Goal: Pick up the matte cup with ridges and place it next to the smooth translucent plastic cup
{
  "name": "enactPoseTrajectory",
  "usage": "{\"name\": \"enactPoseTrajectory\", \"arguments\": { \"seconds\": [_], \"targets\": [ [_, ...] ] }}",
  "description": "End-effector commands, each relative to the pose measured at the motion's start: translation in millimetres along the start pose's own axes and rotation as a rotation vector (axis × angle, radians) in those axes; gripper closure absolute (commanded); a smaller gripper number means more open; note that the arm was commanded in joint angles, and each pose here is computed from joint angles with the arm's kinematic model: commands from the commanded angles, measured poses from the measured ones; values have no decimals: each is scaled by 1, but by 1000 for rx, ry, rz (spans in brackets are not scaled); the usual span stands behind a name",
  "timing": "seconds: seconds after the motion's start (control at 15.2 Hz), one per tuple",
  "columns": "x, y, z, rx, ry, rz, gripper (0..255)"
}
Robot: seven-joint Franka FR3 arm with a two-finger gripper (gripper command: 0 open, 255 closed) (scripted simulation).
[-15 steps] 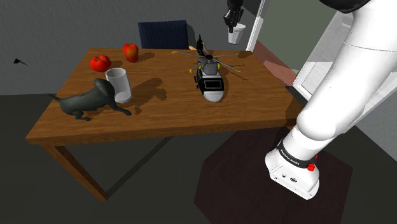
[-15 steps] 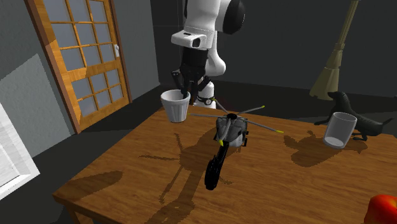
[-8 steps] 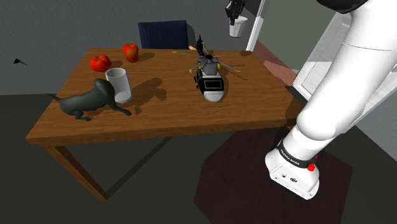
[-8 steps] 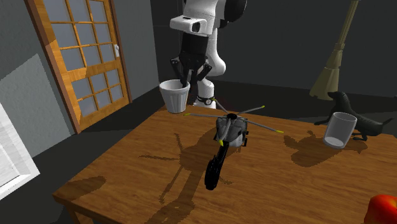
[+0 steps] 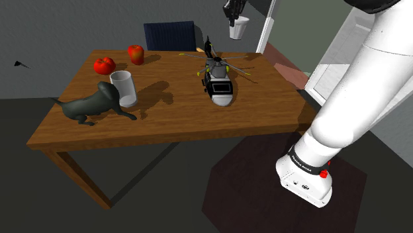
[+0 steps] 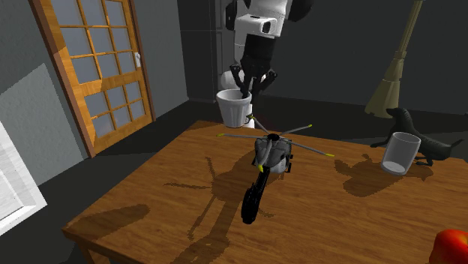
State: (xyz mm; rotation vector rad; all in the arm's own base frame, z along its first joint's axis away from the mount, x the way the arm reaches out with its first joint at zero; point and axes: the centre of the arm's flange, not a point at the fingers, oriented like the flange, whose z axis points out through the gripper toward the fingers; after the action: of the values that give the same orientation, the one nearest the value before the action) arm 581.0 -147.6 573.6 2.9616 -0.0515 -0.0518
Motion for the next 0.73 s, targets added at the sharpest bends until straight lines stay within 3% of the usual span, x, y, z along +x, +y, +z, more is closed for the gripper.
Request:
{"name": "enactPoseTrajectory", "arguments": {
  "seconds": [0.0,0.66],
  "targets": [
    [0,-27,-3,0,0,2,255],
    [0,-156,-26,0,0,2,255]
  ]
}}
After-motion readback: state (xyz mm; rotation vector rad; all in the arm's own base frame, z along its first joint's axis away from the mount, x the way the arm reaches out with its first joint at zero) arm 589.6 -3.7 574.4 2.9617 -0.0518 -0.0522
